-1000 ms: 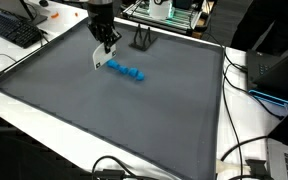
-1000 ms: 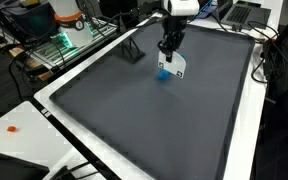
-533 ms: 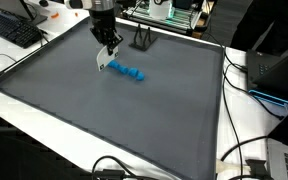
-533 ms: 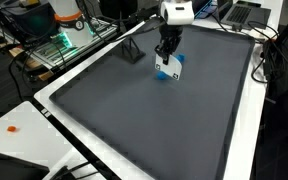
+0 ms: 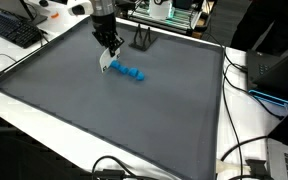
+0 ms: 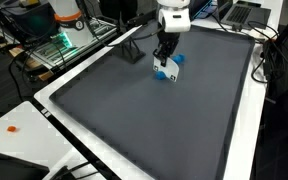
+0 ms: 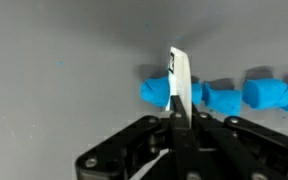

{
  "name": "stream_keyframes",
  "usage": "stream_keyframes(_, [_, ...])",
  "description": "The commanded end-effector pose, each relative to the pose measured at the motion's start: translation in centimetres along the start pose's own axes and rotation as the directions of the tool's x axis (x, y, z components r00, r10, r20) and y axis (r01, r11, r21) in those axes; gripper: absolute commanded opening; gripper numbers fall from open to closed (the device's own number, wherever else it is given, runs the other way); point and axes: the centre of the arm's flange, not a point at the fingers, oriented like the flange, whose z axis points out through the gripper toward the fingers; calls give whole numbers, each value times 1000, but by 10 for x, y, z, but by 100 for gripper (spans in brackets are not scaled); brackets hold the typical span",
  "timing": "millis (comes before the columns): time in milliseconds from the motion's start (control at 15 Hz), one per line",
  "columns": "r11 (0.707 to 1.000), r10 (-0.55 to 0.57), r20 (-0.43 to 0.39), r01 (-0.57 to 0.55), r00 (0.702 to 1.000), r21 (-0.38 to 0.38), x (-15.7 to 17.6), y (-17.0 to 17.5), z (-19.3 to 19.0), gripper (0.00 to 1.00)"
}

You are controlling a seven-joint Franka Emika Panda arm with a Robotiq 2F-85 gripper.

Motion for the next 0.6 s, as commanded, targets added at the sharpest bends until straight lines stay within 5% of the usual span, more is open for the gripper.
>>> stream_keyframes(0, [1000, -6, 50, 5, 999, 23, -13, 0, 31, 1])
stream_keyframes(533, [999, 27, 85, -30, 996, 35, -21, -6, 33, 1])
